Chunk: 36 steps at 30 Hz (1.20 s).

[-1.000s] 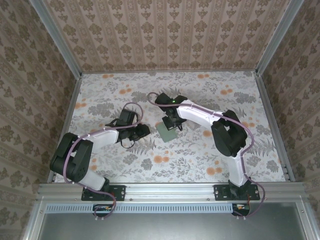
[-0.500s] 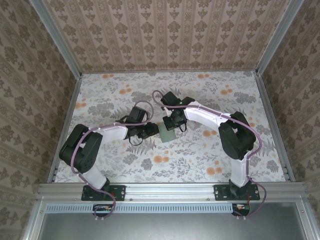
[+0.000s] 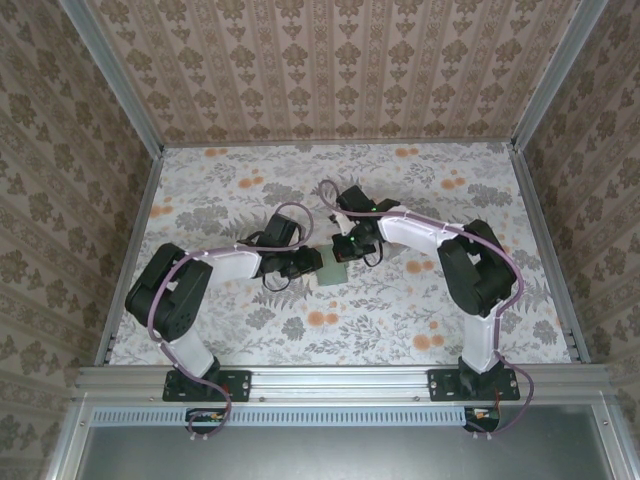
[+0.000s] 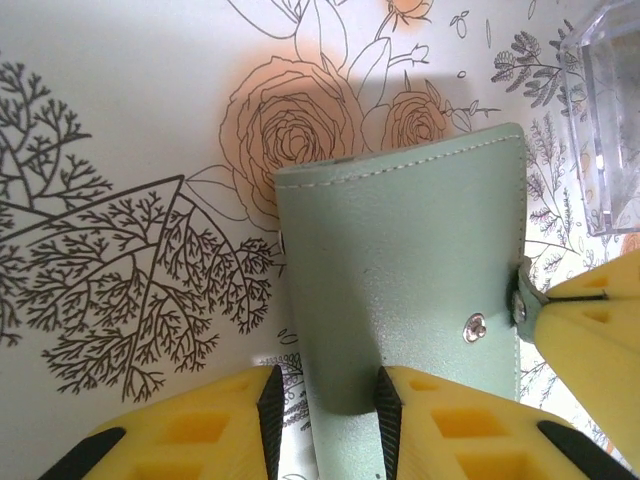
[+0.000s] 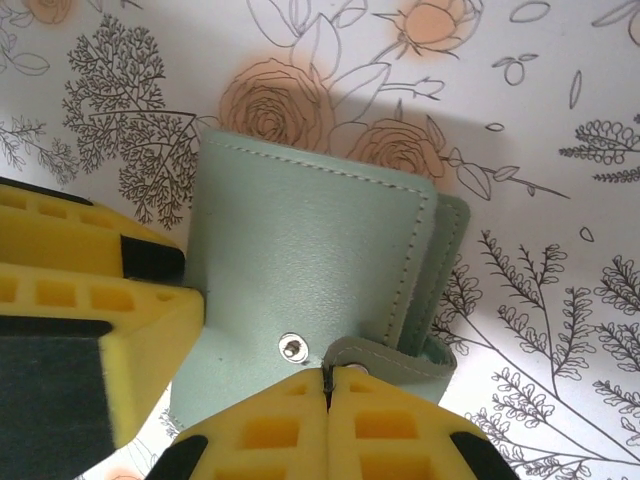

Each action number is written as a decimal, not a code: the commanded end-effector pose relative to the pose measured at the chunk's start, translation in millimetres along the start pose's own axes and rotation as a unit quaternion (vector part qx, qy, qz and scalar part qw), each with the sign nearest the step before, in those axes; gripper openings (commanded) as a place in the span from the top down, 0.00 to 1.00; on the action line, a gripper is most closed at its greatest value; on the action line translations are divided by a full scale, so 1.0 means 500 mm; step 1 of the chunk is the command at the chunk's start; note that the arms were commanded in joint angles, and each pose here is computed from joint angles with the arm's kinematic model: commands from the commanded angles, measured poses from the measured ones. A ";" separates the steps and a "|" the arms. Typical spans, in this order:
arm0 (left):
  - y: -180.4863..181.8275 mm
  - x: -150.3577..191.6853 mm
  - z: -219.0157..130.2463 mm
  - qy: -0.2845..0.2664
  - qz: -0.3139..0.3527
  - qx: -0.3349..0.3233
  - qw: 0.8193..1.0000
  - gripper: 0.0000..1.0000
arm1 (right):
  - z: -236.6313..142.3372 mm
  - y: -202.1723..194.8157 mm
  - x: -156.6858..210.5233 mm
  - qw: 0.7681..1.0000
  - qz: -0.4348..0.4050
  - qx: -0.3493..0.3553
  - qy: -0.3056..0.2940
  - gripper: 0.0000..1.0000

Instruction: Put the credit cards into the card holder

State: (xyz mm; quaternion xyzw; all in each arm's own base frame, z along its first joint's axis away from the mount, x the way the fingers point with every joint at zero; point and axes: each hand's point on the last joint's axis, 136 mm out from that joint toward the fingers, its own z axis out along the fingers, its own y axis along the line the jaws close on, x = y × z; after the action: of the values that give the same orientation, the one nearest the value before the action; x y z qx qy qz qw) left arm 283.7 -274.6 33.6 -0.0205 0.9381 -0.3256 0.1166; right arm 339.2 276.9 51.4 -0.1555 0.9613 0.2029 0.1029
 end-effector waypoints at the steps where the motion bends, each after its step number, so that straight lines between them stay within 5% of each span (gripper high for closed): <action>1: -0.020 -0.008 0.008 0.001 0.003 0.012 1.000 0.67 | -0.031 0.027 -0.022 0.998 0.021 -0.059 -0.031 0.96; 10: -0.015 -0.004 0.017 0.006 0.001 0.009 1.000 0.67 | -0.035 0.053 -0.035 0.986 0.052 -0.150 -0.054 0.98; 36: -0.020 -0.004 0.030 0.011 0.001 0.013 1.000 0.70 | 0.023 0.044 -0.011 0.984 0.074 -0.164 -0.013 0.98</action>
State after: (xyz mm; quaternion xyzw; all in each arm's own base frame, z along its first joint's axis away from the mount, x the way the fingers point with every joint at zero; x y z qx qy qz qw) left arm 288.4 -283.7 29.6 -0.0166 0.9361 -0.3330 0.1115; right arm 343.0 292.2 51.2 -0.0933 0.9294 0.3450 0.0916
